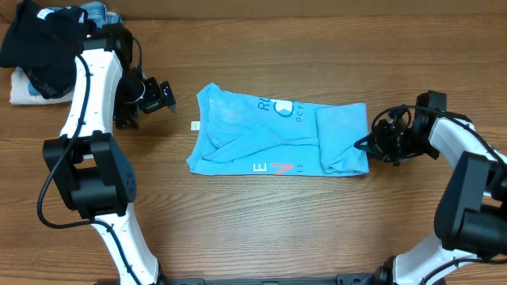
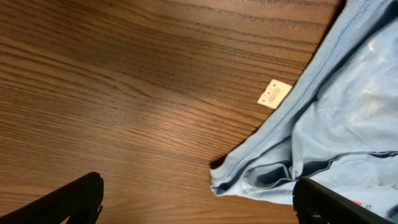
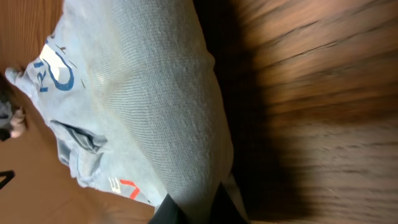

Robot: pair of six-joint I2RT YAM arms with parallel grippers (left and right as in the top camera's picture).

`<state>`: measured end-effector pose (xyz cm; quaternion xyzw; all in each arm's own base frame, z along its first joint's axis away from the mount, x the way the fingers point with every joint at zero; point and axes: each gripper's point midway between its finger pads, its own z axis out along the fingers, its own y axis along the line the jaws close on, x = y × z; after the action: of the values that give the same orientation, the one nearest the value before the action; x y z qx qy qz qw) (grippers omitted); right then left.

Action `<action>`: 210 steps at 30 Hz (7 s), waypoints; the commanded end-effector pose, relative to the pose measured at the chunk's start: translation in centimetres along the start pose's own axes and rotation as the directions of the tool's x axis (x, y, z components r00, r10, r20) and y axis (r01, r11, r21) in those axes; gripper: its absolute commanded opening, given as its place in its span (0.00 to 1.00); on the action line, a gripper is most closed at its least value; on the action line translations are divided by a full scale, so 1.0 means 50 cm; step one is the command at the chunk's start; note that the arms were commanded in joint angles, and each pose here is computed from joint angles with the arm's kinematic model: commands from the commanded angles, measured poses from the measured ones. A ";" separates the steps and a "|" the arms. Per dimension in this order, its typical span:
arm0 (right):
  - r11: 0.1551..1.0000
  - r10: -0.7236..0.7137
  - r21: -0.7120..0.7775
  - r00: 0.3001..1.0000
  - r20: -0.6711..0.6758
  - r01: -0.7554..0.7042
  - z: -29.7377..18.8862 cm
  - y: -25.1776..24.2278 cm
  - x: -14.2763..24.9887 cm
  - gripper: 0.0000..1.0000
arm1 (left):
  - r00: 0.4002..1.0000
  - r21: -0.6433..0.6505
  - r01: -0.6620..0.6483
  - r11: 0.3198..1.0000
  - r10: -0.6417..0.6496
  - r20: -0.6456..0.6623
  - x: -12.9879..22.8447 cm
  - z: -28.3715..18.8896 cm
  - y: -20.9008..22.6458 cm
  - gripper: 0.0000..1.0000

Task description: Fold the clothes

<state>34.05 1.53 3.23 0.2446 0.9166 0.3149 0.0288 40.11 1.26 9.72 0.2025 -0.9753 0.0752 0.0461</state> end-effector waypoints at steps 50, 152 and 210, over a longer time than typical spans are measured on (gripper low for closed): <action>0.941 -0.016 0.333 0.981 0.194 -0.050 -0.058 -0.019 -0.027 0.04 | 0.966 0.164 -0.250 0.954 0.257 -0.018 0.053 0.135 -0.177 1.00; 0.917 -0.387 -0.077 0.920 0.065 0.392 0.180 0.357 -0.038 0.04 | 0.965 0.148 -0.252 0.956 0.260 -0.033 0.059 0.140 -0.168 1.00; 0.825 -0.448 -0.490 0.855 -0.263 0.282 0.098 0.323 0.201 0.06 | 0.963 0.132 -0.257 0.957 0.266 -0.052 0.068 0.141 -0.159 1.00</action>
<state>34.79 19.61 13.23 -0.0200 0.8222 0.5689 0.0011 40.42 -8.34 5.02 0.0819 -0.9837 0.1535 0.0443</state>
